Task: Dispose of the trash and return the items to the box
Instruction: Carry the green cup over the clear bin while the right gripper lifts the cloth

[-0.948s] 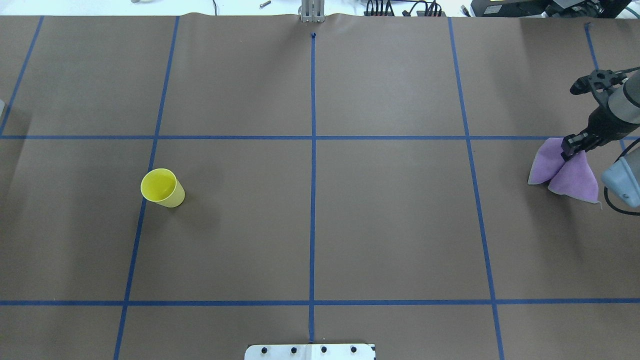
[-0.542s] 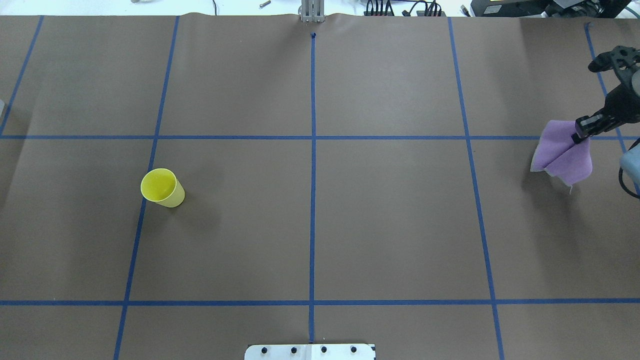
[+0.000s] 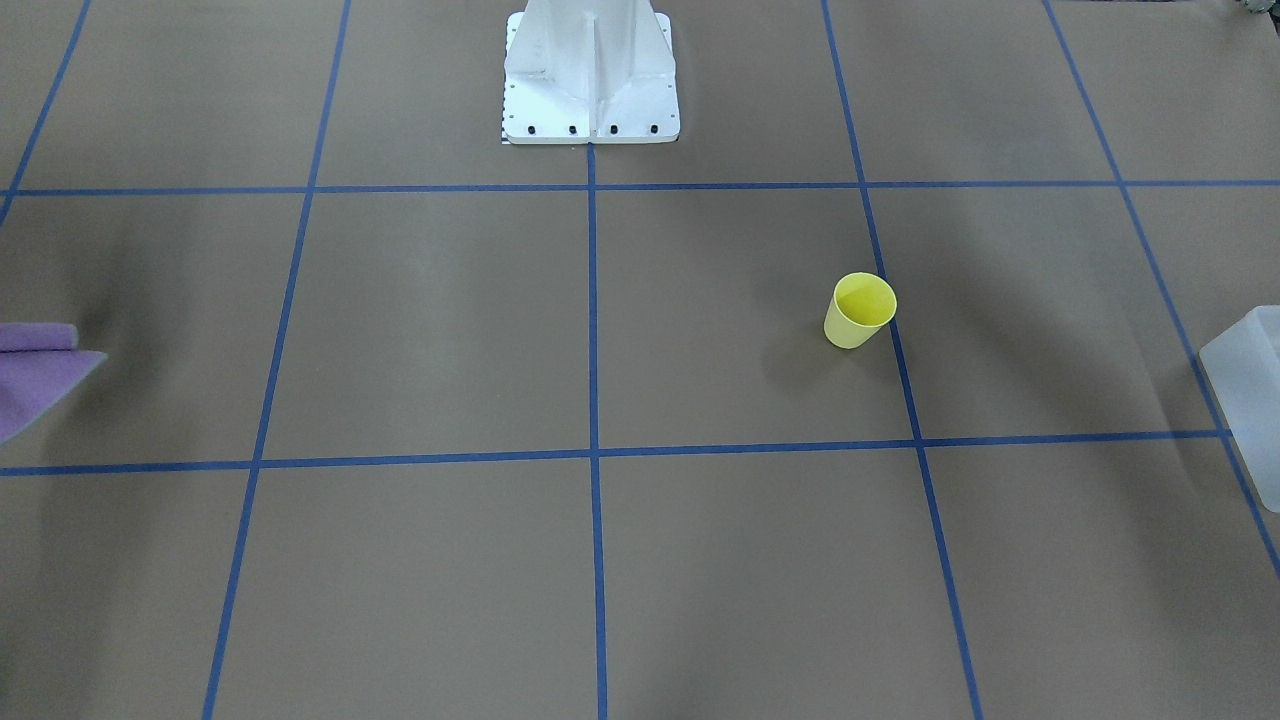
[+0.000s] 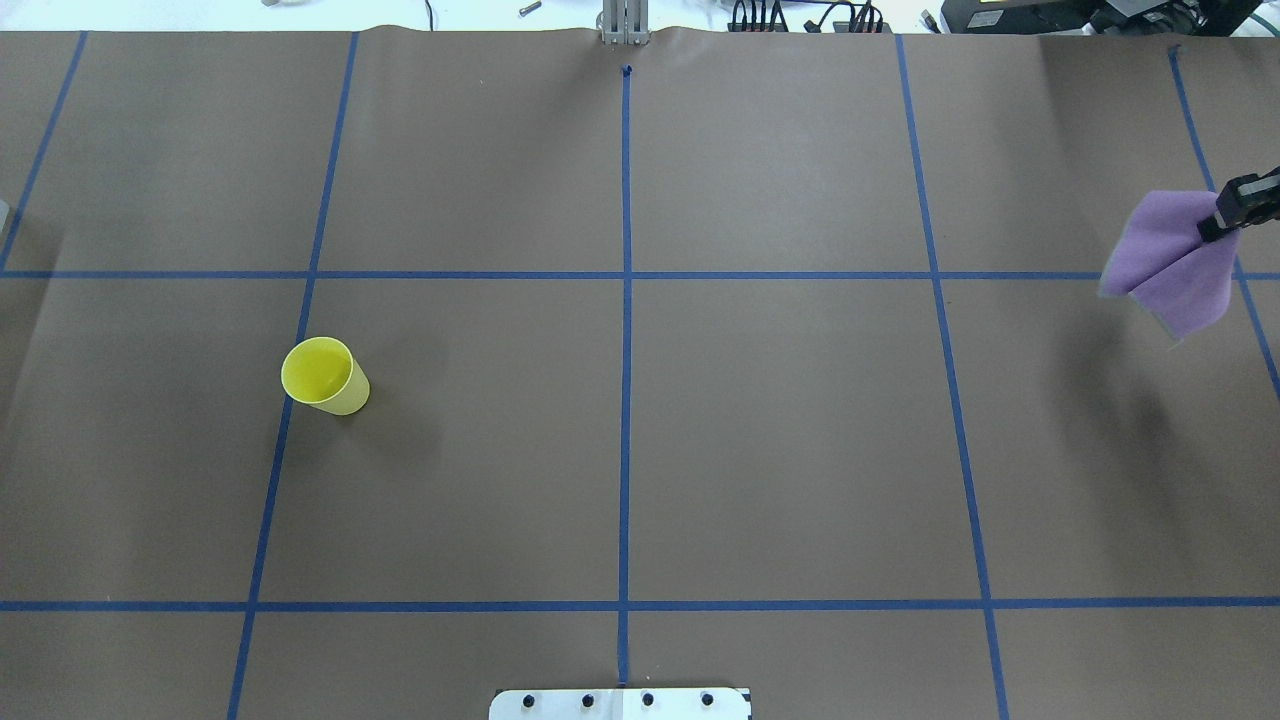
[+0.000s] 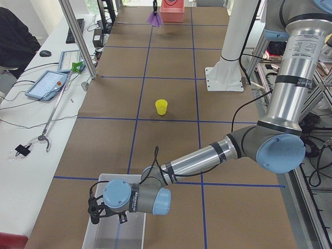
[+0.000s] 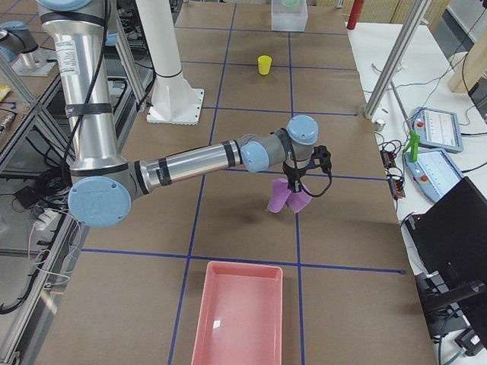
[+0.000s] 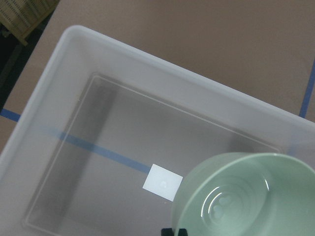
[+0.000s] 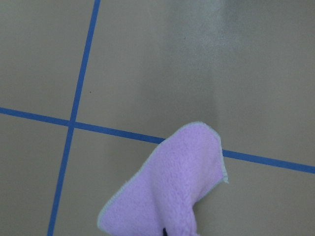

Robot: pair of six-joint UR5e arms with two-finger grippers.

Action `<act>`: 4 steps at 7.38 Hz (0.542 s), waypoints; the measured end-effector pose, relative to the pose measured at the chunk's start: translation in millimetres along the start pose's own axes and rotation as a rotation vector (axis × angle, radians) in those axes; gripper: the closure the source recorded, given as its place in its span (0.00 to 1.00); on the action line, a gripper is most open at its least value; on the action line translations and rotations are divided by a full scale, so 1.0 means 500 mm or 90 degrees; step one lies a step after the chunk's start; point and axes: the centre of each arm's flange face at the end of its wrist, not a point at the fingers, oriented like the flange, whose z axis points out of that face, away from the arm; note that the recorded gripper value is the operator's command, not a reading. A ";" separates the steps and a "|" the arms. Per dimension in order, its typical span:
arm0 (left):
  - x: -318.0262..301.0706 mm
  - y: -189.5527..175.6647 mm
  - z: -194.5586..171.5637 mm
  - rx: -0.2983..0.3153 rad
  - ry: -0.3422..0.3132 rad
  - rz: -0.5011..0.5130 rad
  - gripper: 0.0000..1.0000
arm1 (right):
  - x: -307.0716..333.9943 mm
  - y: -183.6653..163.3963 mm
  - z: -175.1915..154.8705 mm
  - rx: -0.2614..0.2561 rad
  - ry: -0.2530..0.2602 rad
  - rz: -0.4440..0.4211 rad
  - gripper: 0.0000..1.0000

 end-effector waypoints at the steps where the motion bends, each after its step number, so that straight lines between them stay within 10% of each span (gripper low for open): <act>1: 0.013 0.013 0.036 -0.013 -0.002 0.000 1.00 | -0.011 0.008 -0.044 0.005 0.004 0.017 1.00; 2: 0.019 0.025 0.060 -0.024 -0.004 0.001 0.01 | -0.005 0.019 -0.079 0.011 0.011 0.035 1.00; 4: 0.017 0.040 0.084 -0.031 -0.006 0.012 0.01 | 0.044 0.054 -0.129 0.032 0.030 0.068 1.00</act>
